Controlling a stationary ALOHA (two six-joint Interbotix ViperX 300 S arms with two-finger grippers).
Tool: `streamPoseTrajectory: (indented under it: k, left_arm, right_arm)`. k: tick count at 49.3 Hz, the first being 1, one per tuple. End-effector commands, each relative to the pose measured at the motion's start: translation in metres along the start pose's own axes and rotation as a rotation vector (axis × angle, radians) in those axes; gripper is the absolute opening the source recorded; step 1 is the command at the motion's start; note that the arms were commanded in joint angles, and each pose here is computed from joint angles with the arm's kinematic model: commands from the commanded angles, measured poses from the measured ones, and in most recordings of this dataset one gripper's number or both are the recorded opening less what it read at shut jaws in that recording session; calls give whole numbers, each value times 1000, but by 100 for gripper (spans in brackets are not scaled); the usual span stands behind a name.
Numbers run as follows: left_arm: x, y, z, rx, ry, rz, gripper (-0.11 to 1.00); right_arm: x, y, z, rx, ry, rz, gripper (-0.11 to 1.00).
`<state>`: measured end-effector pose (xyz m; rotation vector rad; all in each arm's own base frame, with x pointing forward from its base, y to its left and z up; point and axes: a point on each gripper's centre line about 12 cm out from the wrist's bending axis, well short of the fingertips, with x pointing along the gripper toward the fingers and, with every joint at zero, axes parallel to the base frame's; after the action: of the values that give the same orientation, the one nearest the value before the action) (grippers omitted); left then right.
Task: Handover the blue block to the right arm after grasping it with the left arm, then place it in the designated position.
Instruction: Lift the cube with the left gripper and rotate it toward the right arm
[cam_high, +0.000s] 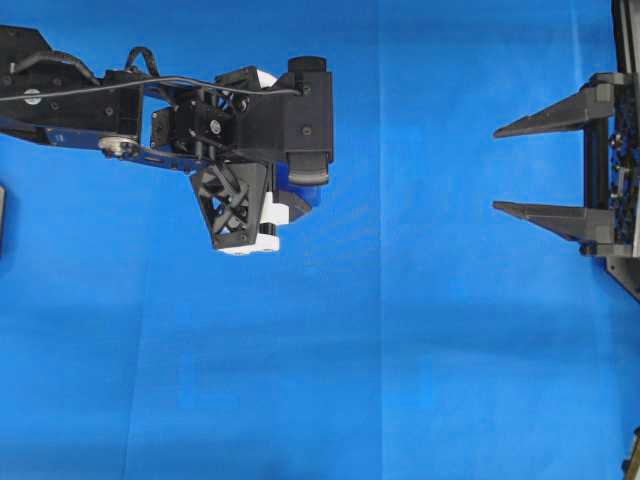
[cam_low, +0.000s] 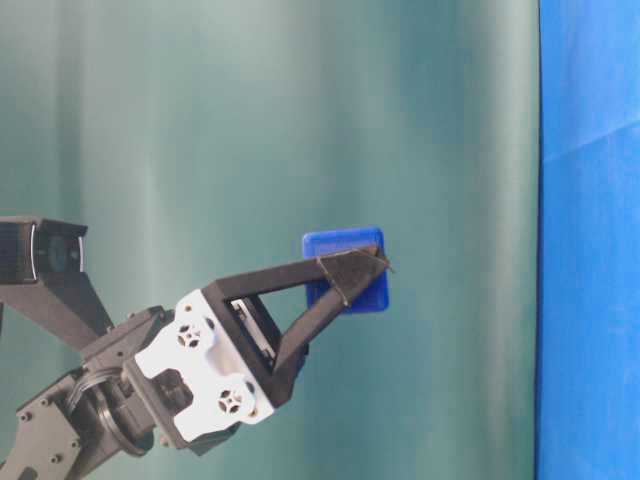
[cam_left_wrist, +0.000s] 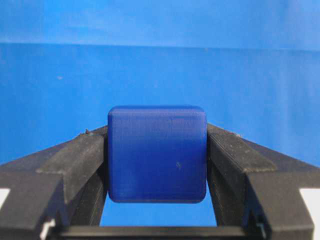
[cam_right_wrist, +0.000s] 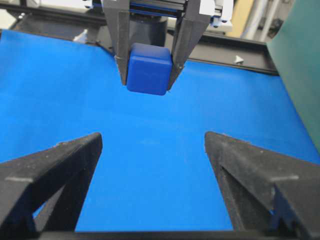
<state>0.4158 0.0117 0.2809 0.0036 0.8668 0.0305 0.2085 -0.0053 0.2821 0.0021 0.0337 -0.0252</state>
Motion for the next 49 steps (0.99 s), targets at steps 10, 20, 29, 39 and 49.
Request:
streamPoseTrajectory:
  k: [10, 20, 29, 39, 49]
  left_arm:
    - [-17, -1, 11, 3, -55, -1, 48]
    - [-18, -1, 10, 6, -75, 0, 48]
    - [-27, -1, 9, 3, -164, -2, 48]
    - [-39, -1, 3, -1, -334, -5, 48]
    - [-54, -2, -5, -4, -555, -9, 48]
  right_arm:
    - [3, 0, 10, 2, -25, -2, 96]
    - [3, 0, 11, 2, -26, -2, 96]
    - [3, 0, 11, 0, -28, -1, 96]
    - [3, 0, 12, -3, -31, -1, 96]
    - [3, 0, 12, -6, -32, -1, 96]
